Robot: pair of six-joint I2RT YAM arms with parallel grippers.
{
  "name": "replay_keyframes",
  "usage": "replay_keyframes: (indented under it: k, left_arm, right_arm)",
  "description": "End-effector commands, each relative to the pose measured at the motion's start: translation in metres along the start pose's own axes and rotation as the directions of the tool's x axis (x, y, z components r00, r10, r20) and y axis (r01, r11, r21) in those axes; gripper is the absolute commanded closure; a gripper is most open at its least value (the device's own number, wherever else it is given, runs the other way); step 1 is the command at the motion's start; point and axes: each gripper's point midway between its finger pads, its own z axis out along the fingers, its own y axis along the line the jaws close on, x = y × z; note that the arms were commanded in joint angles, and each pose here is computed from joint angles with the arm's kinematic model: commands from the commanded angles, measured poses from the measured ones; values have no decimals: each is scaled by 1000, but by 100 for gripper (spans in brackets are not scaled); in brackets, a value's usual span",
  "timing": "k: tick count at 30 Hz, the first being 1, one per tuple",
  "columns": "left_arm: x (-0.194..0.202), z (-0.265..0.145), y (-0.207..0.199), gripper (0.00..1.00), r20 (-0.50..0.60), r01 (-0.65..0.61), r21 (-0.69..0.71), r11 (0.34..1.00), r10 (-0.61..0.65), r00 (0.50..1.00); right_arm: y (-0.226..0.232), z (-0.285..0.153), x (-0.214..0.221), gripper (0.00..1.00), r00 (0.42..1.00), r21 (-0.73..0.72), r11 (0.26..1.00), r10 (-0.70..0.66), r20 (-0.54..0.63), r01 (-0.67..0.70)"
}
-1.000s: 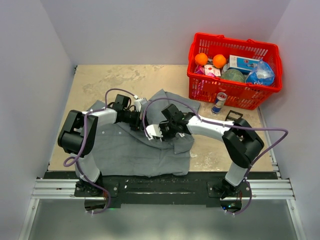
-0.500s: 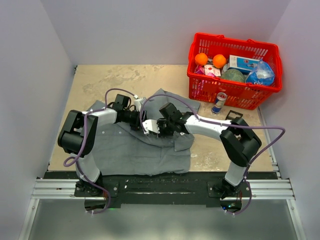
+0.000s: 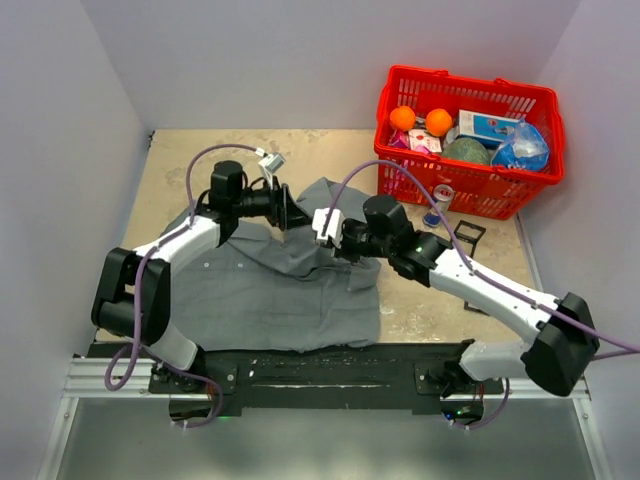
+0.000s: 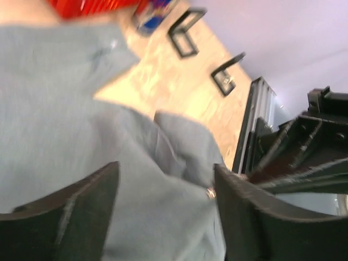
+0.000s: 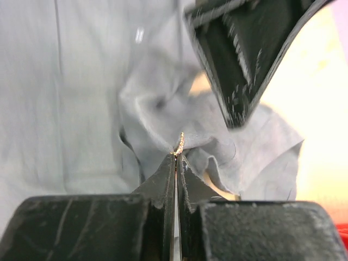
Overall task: Remove the brooch from the garment
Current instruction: Remove the brooch from the clothes.
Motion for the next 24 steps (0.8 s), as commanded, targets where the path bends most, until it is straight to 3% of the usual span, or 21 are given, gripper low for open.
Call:
replay_keyframes:
  k: [1,6,14,18,21,24]
  left_arm:
    - [-34,7,-15,22,88,-29,131,991,18,996]
    - [-42,18,-1,19,84,21,119,993,-31,996]
    - [-9,15,49,23,18,107,-99,989,-106,994]
    - [12,16,54,24,-32,133,-97,986,-136,990]
    - [27,18,54,26,-68,179,-65,982,-184,981]
    - [35,23,38,27,-97,254,50,966,-249,964]
  right_arm:
    - [-8,-3,-34,100,978,45,987,146,151,-155]
    - [-36,-3,-58,100,960,135,968,179,214,-211]
    - [-67,-12,-64,100,911,247,894,304,280,-374]
    - [-80,-9,-45,100,852,246,827,434,292,-506]
    - [-90,-1,-19,100,751,209,728,589,299,-653]
    - [-99,7,-6,100,709,205,684,631,315,-700]
